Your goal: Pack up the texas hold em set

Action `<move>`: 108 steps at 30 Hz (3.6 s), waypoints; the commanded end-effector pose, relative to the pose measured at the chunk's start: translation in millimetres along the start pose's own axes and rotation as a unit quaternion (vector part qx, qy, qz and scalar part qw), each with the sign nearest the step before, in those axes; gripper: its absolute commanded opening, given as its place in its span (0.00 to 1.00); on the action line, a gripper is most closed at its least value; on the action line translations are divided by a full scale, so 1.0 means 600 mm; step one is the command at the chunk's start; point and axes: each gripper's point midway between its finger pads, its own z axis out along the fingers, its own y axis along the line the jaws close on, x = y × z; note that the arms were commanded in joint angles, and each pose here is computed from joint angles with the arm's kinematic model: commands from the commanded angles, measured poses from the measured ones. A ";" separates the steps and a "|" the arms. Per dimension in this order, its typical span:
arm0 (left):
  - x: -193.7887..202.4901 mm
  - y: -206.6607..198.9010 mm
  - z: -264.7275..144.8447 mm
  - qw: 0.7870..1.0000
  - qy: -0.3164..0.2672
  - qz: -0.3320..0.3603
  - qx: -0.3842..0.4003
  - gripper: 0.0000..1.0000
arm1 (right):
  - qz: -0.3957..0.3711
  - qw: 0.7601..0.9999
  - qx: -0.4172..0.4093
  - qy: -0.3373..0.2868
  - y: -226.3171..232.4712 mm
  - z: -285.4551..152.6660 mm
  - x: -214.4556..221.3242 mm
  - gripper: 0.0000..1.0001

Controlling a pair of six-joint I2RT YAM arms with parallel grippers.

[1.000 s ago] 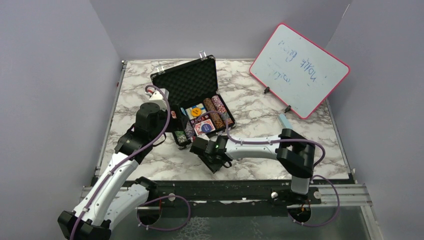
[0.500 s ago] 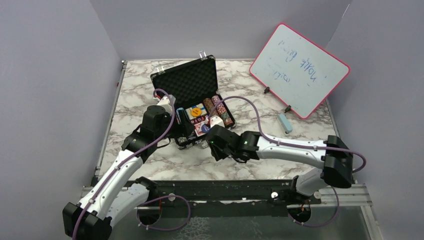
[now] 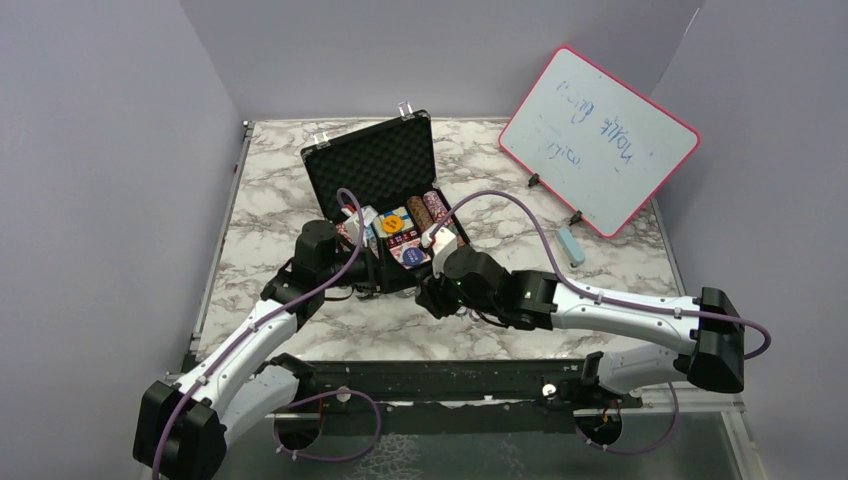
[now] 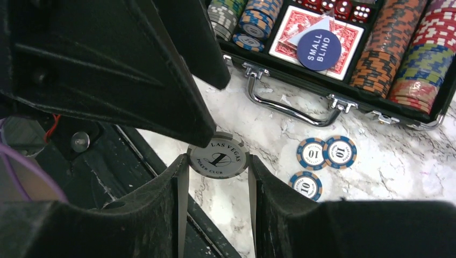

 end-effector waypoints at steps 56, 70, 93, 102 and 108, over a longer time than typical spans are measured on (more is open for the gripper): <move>-0.009 0.171 -0.058 0.852 0.205 0.448 -0.177 0.00 | 0.087 0.995 0.009 -0.054 -0.027 -0.055 0.019 0.79; -0.026 0.205 -0.066 0.837 0.206 0.450 -0.235 0.00 | 0.086 0.995 0.011 -0.046 -0.030 -0.051 0.032 0.79; -0.007 0.227 -0.056 0.840 0.216 0.439 -0.233 0.23 | 0.071 0.996 0.027 -0.047 -0.039 -0.047 0.028 0.79; -0.015 0.201 -0.049 0.845 0.197 0.454 -0.204 0.20 | 0.072 0.996 0.034 -0.051 -0.044 -0.052 0.026 0.79; -0.002 0.207 -0.047 0.847 0.207 0.448 -0.196 0.02 | 0.075 0.995 0.034 -0.051 -0.045 -0.054 0.029 0.79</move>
